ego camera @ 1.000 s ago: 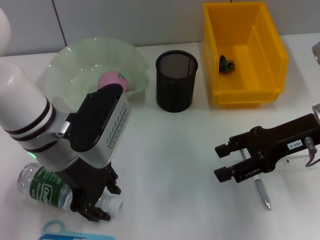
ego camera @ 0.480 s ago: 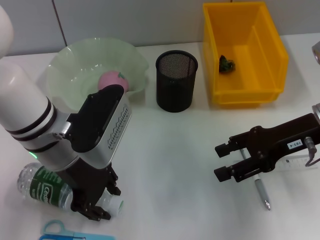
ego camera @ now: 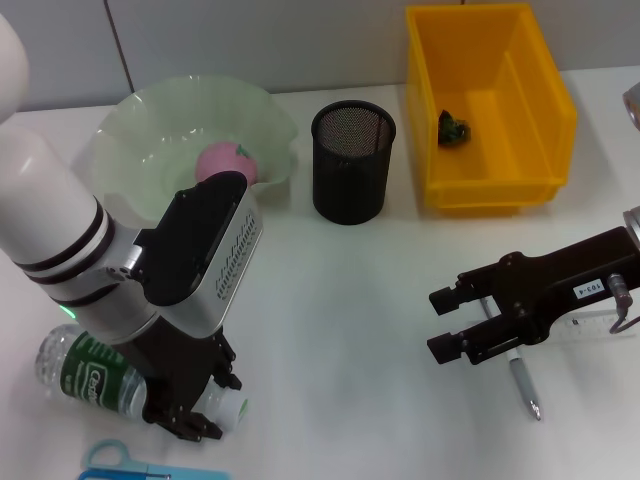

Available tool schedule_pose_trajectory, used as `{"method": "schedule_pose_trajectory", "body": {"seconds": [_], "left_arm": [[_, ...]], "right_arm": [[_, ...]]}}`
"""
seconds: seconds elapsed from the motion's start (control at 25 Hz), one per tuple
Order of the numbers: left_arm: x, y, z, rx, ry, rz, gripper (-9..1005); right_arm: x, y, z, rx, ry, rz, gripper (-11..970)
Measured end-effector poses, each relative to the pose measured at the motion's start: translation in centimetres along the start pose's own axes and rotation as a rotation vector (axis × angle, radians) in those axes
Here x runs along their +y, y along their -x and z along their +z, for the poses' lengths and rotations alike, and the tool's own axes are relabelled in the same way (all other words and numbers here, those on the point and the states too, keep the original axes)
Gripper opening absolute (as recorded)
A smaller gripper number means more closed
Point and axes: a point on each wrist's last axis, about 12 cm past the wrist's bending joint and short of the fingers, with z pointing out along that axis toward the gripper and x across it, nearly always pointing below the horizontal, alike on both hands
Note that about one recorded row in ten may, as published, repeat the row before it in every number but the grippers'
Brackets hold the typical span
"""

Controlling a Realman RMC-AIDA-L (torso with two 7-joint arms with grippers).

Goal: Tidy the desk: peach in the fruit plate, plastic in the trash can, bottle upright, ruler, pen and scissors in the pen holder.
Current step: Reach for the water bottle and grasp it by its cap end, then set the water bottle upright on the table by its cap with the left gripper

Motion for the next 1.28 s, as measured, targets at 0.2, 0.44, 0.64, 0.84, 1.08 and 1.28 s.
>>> {"method": "schedule_pose_trajectory", "body": {"seconds": [0.2, 0.44, 0.64, 0.84, 1.08, 1.28], "left_arm": [[0.1, 0.0, 0.0, -0.002, 0.013, -0.007, 455], [0.2, -0.2, -0.2, -0.021, 0.029, -0.030, 445], [0.4, -0.9, -1.2, -0.063, 0.060, -0.082, 446], [0.4, -1.7, -2.4, -0.113, 0.084, -0.135, 446], [0.5, -2.5, -3.7, -0.168, 0.115, -0.182, 445], [0.6, -3.1, -4.6, -0.216, 0.149, -0.223, 445]], "right_arm": [[0.0, 0.1, -0.1, -0.009, -0.004, 0.001, 800], [-0.1, 0.1, -0.2, -0.013, -0.006, 0.002, 800], [-0.1, 0.1, -0.2, -0.013, -0.006, 0.002, 800], [-0.1, 0.1, -0.3, -0.012, -0.008, 0.002, 800], [-0.1, 0.1, -0.3, -0.011, -0.009, 0.000, 800], [-0.1, 0.1, -0.4, -0.010, -0.011, -0.001, 800]]}}
